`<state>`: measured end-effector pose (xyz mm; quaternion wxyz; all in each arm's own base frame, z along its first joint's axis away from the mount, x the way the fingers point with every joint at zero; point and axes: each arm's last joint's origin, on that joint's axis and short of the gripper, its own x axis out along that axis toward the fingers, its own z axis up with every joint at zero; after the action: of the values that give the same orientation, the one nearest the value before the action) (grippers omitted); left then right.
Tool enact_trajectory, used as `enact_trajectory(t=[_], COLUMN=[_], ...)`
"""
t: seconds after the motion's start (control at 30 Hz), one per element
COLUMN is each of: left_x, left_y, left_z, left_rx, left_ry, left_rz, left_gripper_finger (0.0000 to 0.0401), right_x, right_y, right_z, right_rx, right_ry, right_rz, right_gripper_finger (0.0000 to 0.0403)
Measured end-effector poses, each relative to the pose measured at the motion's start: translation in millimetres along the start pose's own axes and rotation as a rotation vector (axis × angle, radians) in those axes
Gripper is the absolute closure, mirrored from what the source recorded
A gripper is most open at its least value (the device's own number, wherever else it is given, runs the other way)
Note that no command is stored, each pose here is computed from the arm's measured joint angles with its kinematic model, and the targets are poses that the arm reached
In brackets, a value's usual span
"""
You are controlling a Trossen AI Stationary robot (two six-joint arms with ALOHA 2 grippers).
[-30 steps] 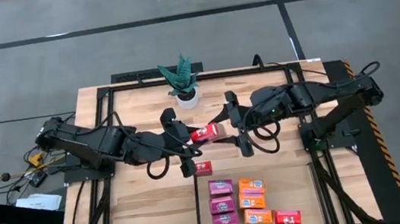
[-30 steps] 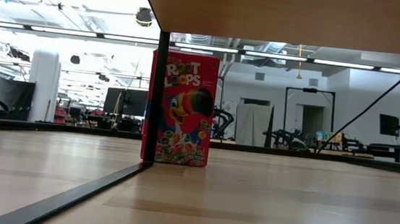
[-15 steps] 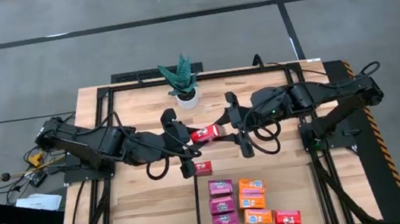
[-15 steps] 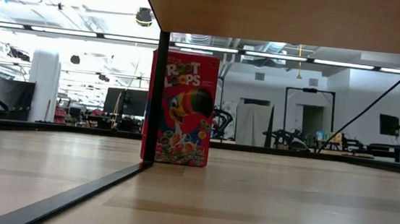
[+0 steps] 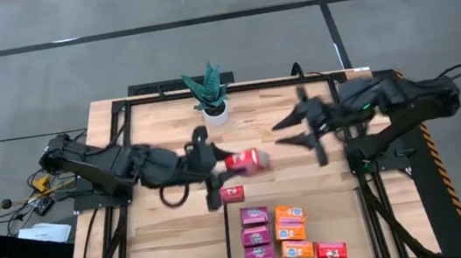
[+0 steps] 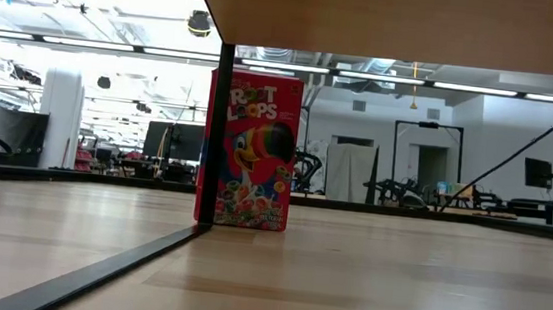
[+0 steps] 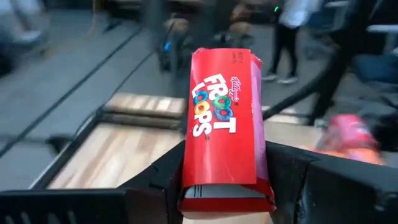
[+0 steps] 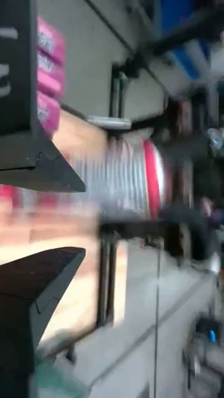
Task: Stack cereal on shelf
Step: Put the red cereal box on the middle right shelf
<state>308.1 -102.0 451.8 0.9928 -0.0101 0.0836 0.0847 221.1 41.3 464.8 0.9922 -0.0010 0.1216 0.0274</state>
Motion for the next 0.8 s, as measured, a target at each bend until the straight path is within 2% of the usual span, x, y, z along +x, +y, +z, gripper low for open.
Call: enact_trajectory(t=[0.17, 0.37, 0.53, 0.67, 0.8], left_x=[0.5, 1.2, 1.8, 1.7, 1.9], left_y=[-1.1, 0.9, 3.0, 4.4, 5.3], left_z=[4.6, 5.0, 1.9, -2.0, -1.8], left_rx=[0.028, 0.037, 0.050, 0.064, 0.065], left_ry=[-0.043, -0.048, -0.021, 0.012, 0.010], left_rz=[-0.006, 0.037, 0.080, 0.122, 0.138], left_gripper_finger=[0.0257, 0.0257, 0.0257, 0.0257, 0.0257], right_x=[-16.1, -11.9, 4.9, 18.4, 34.8], right_y=[0.7, 10.2, 15.6, 17.7, 18.3], right_z=[5.2, 0.3, -4.8, -6.3, -8.2], right_rx=[0.012, -0.004, -0.068, -0.065, -0.071], right_ry=[-0.044, -0.002, 0.038, 0.042, 0.044], right_rz=[0.015, 0.058, 0.052, 0.044, 0.033], right_gripper_finger=[0.0244, 0.0241, 0.0179, 0.0121, 0.0084])
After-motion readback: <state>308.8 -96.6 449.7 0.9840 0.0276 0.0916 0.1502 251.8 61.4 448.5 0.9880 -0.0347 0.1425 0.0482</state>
